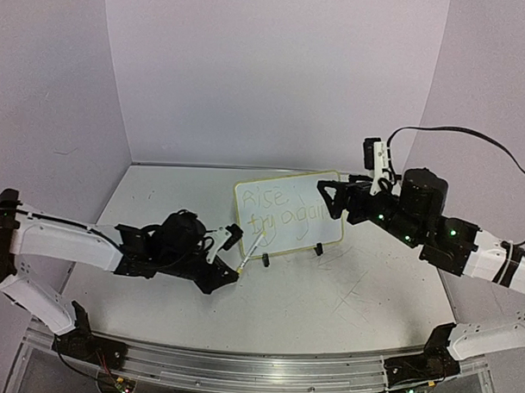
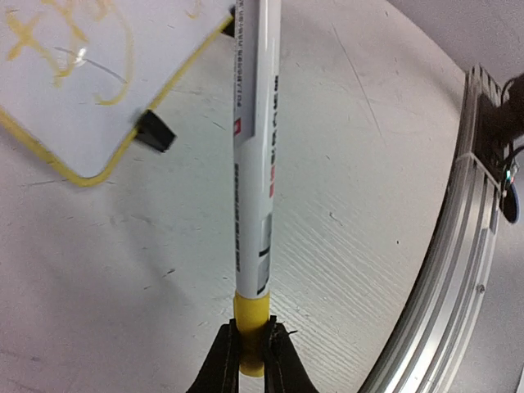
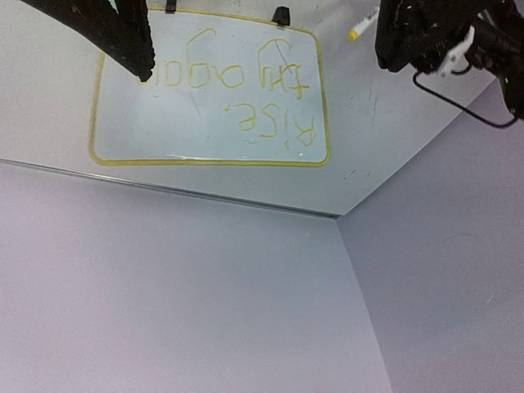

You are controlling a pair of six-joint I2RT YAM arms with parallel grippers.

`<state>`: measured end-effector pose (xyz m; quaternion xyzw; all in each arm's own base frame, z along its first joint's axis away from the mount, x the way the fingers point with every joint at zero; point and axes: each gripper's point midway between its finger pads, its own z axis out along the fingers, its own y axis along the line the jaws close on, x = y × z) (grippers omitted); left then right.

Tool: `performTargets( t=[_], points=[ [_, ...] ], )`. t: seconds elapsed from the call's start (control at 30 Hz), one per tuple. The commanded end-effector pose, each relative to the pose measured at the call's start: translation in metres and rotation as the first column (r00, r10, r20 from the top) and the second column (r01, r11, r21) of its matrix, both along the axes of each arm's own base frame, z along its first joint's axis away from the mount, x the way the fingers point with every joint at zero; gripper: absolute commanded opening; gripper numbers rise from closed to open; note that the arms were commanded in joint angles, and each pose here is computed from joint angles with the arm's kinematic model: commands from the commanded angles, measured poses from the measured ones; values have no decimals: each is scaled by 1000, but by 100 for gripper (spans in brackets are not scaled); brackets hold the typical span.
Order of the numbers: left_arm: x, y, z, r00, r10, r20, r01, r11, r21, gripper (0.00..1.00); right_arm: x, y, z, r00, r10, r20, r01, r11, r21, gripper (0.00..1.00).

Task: Write a sentence on the whiteboard
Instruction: Put down the whiteboard marker at the center of the board, then reset both arms

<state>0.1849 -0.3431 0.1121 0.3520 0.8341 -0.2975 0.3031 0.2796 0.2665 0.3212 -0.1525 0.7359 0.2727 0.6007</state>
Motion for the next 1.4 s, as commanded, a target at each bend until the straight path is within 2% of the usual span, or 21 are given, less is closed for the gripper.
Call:
performTargets(
  t=[0.0, 0.1, 0.2, 0.43, 0.53, 0.7, 0.77, 0.83, 0.87, 0.93, 1.0, 1.1, 1.2, 1.37],
  points=[
    [-28, -58, -16, 968, -248, -22, 249, 966, 62, 0, -2, -67, 46, 957, -250, 148, 252, 968, 10, 98],
    [-35, -88, -35, 938, -347, -13, 343, 922, 181, 0, -14, -95, 67, 927, -311, 207, 312, 950, 31, 98],
    [-39, -110, -46, 908, -418, -21, 410, 881, 237, 1, -23, -113, 79, 910, -345, 232, 343, 938, 50, 98],
    [-30, -108, -79, 900, -433, -50, 418, 824, 382, 9, -32, -121, 80, 914, -339, 222, 331, 941, 73, 98],
    [-26, -103, -81, 906, -422, -43, 400, 818, 413, 13, -31, -119, 79, 916, -335, 220, 328, 942, 69, 98],
    [-13, -98, -52, 929, -369, 38, 322, 854, 408, 32, -28, -114, 83, 917, -329, 227, 325, 944, 55, 98],
    [-3, -97, -31, 943, -327, 63, 284, 888, 362, 37, -27, -116, 87, 913, -336, 232, 333, 941, 55, 98],
    [10, -94, 8, 955, -271, 117, 232, 934, 274, 42, -27, -119, 92, 906, -351, 238, 347, 936, 58, 98],
    [18, -89, 31, 960, -236, 151, 199, 955, 222, 47, -27, -122, 95, 902, -361, 239, 357, 932, 59, 98],
    [38, -77, 81, 969, -119, 217, 103, 991, 84, 61, -28, -128, 101, 891, -386, 241, 382, 922, 65, 98],
    [67, -49, 142, 947, 74, 313, -57, 996, -62, 68, -30, -132, 109, 884, -397, 249, 390, 918, 76, 98],
    [98, 10, 228, 839, 376, 394, -272, 916, -295, 80, -33, -136, 121, 874, -397, 281, 394, 916, 71, 98],
    [103, 59, 288, 710, 560, 427, -378, 814, -440, 87, -34, -141, 135, 861, -411, 300, 407, 910, 77, 98],
    [90, 100, 355, 596, 657, 462, -380, 737, -559, 96, -36, -152, 159, 829, -457, 322, 453, 887, 93, 98]
  ],
)
